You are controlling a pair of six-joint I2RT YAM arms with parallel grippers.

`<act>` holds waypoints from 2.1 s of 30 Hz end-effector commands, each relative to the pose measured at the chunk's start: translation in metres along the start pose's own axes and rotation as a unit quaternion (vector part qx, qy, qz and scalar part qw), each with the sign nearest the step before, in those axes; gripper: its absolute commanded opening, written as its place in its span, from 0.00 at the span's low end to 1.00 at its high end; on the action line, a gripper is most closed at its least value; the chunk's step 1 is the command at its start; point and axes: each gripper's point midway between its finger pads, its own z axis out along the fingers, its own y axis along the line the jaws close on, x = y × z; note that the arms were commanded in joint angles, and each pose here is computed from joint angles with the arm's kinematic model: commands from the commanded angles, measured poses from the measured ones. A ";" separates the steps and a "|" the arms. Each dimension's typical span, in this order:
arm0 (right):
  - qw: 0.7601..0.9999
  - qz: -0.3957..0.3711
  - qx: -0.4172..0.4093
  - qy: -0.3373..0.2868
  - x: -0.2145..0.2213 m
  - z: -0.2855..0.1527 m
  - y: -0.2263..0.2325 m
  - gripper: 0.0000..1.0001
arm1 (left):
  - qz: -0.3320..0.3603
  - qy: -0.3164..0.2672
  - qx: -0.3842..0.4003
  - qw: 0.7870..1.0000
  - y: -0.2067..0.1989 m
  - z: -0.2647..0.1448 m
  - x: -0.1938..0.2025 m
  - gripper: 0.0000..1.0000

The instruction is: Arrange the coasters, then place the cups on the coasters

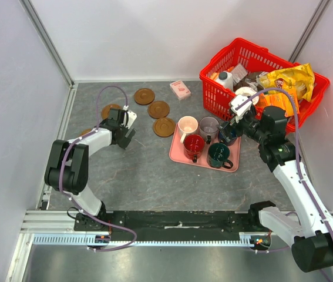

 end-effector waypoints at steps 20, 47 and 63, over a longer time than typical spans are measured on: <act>1.000 -0.002 -0.002 -0.015 -0.007 0.001 -0.001 0.98 | 0.034 -0.065 0.034 0.997 -0.017 -0.029 -0.028 1.00; 1.000 -0.006 0.000 -0.015 -0.007 0.000 -0.002 0.98 | 0.056 -0.069 -0.017 0.996 -0.023 -0.015 -0.074 1.00; 1.000 -0.007 0.000 -0.013 -0.006 0.000 -0.002 0.98 | -0.029 -0.098 0.002 0.995 0.002 -0.002 -0.147 1.00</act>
